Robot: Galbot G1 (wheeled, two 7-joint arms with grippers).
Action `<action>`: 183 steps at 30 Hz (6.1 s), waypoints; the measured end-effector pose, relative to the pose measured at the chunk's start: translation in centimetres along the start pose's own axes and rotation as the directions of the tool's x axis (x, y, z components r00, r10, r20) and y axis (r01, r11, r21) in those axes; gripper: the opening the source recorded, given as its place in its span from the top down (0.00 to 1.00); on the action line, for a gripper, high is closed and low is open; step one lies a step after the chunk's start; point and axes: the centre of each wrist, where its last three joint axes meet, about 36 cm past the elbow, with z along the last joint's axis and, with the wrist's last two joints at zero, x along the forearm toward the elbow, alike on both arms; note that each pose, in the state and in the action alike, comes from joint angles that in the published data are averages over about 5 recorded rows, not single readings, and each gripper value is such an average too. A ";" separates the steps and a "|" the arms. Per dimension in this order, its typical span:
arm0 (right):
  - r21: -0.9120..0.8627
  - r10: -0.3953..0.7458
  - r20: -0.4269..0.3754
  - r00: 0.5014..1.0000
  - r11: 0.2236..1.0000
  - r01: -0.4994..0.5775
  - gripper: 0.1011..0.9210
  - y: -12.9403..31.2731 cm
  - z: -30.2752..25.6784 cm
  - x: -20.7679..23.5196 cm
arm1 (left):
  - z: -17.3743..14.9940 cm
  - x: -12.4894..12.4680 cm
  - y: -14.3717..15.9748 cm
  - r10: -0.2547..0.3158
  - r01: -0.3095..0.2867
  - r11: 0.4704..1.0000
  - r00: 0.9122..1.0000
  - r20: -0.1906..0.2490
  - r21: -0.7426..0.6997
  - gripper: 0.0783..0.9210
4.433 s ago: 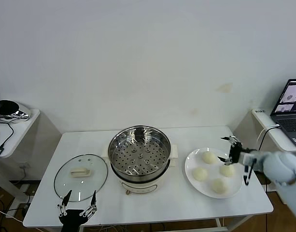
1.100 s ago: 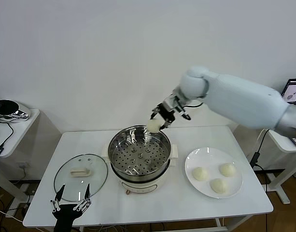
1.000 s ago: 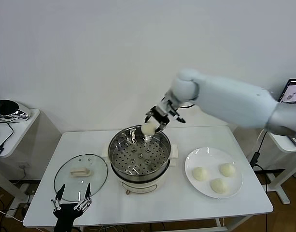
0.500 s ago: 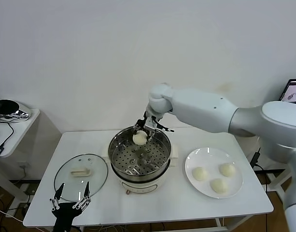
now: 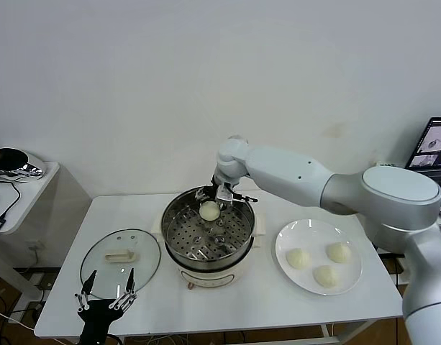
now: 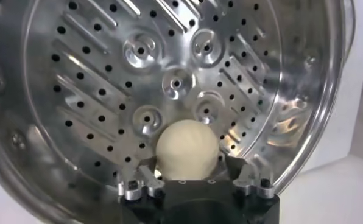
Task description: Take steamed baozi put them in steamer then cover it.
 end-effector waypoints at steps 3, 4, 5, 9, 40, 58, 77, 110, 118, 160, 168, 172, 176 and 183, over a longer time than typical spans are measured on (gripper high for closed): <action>-0.083 0.014 -0.015 1.000 0.996 -0.015 0.12 0.1 0.1 2.4 | -0.2 -0.1 0.0 0.002 -0.002 1.000 1.000 0.006 0.000 0.12; -0.121 0.018 -0.020 1.000 0.992 -0.021 0.12 0.2 0.1 3.3 | -0.3 -0.1 -0.1 0.004 -0.004 1.000 1.000 0.007 0.000 0.12; -0.162 0.023 -0.027 0.999 0.986 -0.027 0.12 0.3 0.1 4.4 | -0.3 -0.1 -0.1 0.006 -0.006 1.000 1.000 0.008 0.000 0.12; -0.342 0.020 -0.061 0.998 0.939 -0.039 0.12 2.0 -0.1 8.7 | -0.6 -0.3 -0.3 0.016 -0.016 1.000 1.000 0.012 0.002 0.12; -0.931 -0.202 -0.021 0.979 0.360 0.054 0.12 27.9 -9.2 8.9 | -0.9 -0.4 -0.4 0.010 -0.010 1.000 1.000 0.017 -0.007 0.12; -0.942 -0.211 0.050 0.976 0.315 0.117 0.12 30.3 -9.6 -0.6 | -0.6 -0.4 -0.1 -0.004 0.004 1.000 1.000 0.007 -0.017 0.12; -0.949 -0.208 0.037 0.977 0.299 0.100 0.39 30.1 -9.2 -2.8 | -0.3 -0.5 -0.3 -0.003 0.003 1.000 1.000 0.006 -0.013 0.12; -0.941 0.017 -0.092 0.996 0.327 -0.092 0.46 12.9 -4.6 17.7 | -1.0 -1.3 -0.4 0.022 -0.021 1.000 0.999 0.037 -0.019 0.12; -0.943 0.048 -0.029 0.998 0.329 -0.043 0.45 4.6 -6.4 14.0 | -1.0 -1.5 -0.5 0.021 -0.020 1.000 0.999 0.047 -0.021 0.12; -0.941 -0.051 -0.001 0.999 0.339 0.017 0.12 -5.5 -7.6 2.9 | -0.6 -2.3 -0.7 0.015 -0.015 1.000 0.997 0.071 -0.007 0.12; -0.926 -0.091 -0.001 0.996 0.375 0.033 0.12 0.3 -4.3 10.6 | -0.8 -2.4 -0.6 0.024 -0.023 1.000 0.997 0.071 -0.015 0.12; -0.916 -0.113 0.024 0.993 0.396 0.067 0.12 5.0 -3.8 13.3 | -0.8 -2.2 -0.6 0.029 -0.028 0.999 0.997 0.066 -0.022 0.12; -0.909 -0.134 0.038 0.990 0.407 0.090 0.12 10.4 -3.9 15.2 | -0.7 -2.1 -0.5 0.032 -0.030 0.999 0.998 0.061 -0.031 0.12; -0.908 -0.176 0.047 0.983 0.403 0.116 0.12 19.5 -5.1 15.7 | -0.6 -1.8 -0.6 0.031 -0.029 0.999 0.998 0.053 -0.040 0.12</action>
